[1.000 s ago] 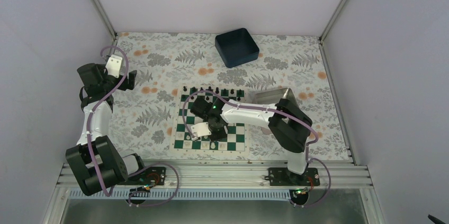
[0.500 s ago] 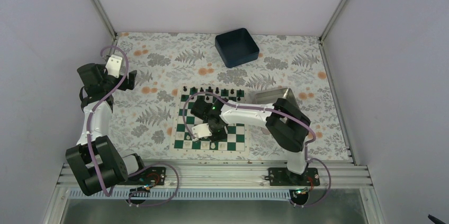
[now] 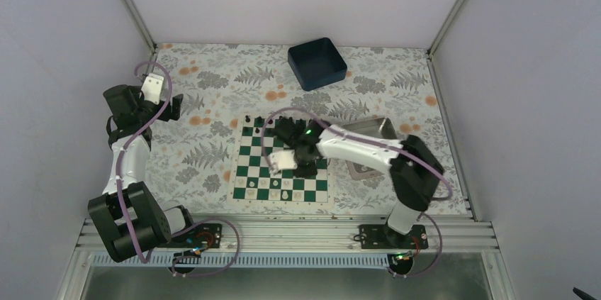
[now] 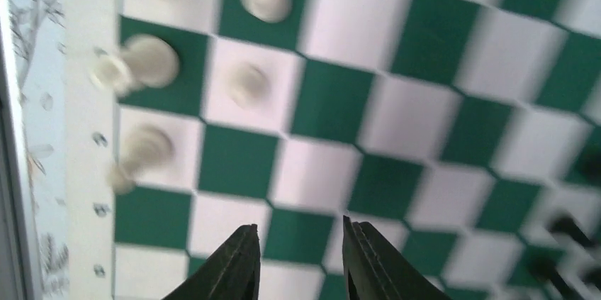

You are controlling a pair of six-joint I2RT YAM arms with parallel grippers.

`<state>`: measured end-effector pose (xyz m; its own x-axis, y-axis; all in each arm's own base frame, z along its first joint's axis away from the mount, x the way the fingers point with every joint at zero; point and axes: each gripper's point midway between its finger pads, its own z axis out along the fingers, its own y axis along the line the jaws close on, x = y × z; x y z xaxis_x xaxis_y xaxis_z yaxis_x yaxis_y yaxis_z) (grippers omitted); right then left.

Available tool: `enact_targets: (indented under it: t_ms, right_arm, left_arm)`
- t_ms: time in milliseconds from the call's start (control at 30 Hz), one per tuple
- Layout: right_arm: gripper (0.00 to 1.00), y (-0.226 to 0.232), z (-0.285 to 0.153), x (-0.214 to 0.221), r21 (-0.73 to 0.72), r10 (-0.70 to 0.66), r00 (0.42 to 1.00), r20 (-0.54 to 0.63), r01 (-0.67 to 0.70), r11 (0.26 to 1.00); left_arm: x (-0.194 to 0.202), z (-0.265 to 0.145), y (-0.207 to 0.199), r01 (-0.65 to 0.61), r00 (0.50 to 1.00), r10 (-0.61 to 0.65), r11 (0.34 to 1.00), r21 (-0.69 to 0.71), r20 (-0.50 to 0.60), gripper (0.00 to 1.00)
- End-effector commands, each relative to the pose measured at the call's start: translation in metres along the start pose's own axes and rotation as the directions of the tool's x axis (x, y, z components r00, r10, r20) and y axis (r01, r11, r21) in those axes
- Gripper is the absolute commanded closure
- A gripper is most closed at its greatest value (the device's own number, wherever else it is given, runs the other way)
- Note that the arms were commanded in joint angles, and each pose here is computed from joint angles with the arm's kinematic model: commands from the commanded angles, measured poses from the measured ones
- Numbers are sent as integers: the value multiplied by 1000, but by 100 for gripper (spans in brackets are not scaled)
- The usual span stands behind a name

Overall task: Set up the chess pieces on the board
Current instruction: Place the chess piece on the chessboard, then pick up the chess piece from the storage box.

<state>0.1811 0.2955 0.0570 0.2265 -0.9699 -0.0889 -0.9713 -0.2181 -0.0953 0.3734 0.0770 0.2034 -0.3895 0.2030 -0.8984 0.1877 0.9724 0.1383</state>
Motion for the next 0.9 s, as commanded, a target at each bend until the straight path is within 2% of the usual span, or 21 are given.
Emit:
enact_targets:
  t_ms: [0,200,400,567,867]
  right_arm:
    - [67,-41,-58,51,130,172,984,41,-176,976]
    - [64,-74,-93,145,179,379,919,112,-394,902]
    - [64,-75,-73,232,169,541,835,103,-551,817]
    - [64,-72,-46,256,124,586,803,106,-595,794]
    - [64,-59,-15,279,61,639,769,29,-639,767]
  left_arm:
    - [1,0,0,5,1000,-5,1000,6,4,0]
    - [1,0,-1,4,1000,-4,1000,10,7,0]
    - [0,-1,-1,4,1000,-4,1000,12,10,0]
    - [1,0,-2,4,1000,-4,1000,18,9,0]
    - [2,0,-2,1,1000,-1,1000,13,8,0]
